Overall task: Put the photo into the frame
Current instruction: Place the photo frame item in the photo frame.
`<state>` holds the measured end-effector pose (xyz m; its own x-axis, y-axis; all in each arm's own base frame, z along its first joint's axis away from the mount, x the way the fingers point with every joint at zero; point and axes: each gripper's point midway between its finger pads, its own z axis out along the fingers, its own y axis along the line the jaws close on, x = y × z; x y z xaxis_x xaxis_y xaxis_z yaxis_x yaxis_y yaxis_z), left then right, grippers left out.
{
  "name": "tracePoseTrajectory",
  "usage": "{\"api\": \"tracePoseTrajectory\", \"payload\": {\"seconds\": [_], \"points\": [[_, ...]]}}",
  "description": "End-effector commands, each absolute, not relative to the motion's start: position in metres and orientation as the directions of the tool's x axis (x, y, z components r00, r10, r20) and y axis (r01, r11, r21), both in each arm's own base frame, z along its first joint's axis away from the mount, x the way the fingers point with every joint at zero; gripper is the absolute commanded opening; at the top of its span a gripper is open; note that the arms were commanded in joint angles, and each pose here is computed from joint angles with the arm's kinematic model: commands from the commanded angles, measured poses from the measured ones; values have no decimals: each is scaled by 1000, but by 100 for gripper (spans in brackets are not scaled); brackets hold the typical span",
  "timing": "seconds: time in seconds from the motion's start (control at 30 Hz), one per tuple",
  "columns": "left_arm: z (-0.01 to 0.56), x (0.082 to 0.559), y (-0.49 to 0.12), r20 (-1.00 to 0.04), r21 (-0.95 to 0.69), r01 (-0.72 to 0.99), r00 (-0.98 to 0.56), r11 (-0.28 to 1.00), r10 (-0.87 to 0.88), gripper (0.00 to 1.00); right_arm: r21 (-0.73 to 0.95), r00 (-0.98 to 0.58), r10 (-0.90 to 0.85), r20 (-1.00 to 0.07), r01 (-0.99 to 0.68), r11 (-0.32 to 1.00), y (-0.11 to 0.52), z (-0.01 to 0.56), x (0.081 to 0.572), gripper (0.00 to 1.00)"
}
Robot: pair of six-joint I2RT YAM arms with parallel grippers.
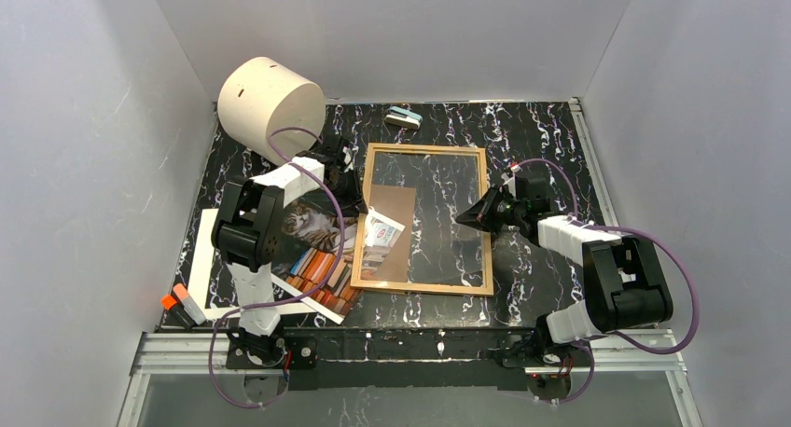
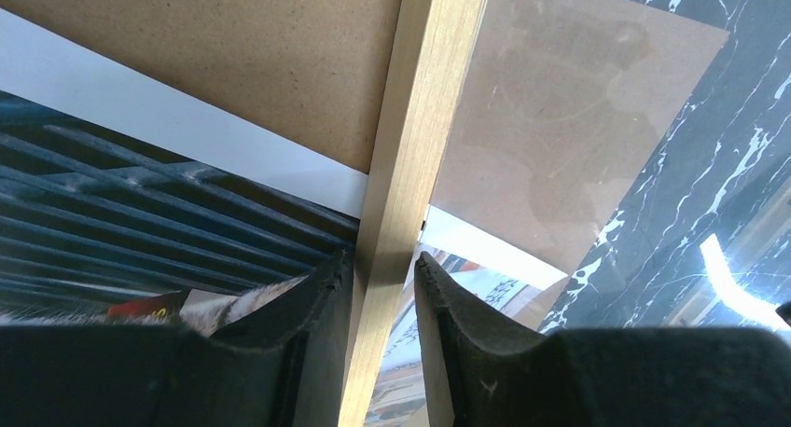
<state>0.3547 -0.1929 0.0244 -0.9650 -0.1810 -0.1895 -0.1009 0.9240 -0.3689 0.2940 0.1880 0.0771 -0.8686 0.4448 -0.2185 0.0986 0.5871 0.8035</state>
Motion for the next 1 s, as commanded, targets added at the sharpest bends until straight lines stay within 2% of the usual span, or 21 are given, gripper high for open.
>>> {"api": "tracePoseTrajectory", "payload": {"seconds": [0.0,0.5,0.63,0.73,0.8,0.9,0.97], "points": [[9,345,-187,-146,-342,-118,-973,932,-177,30,816,-848,440,-296,15,578,190,92,303,8],[12,345,-190,-154,-367,-124,-969,922,-192,38,812,-810,502,-304,55,581,183,96,307,7],[12,345,-191,-158,-369,-124,-968,921,-194,38,833,-820,502,-275,58,551,187,97,304,7],[11,345,-190,-157,-369,-124,-968,921,-194,34,853,-835,491,-250,49,519,193,102,301,8],[11,346,-191,-159,-369,-122,-968,921,-193,31,864,-839,486,-244,39,502,195,106,300,16],[11,346,-190,-162,-368,-121,-968,922,-192,26,873,-855,463,-234,24,487,200,107,297,37],[12,347,-189,-167,-365,-116,-968,924,-188,21,879,-868,447,-217,25,476,202,104,294,44]]}}
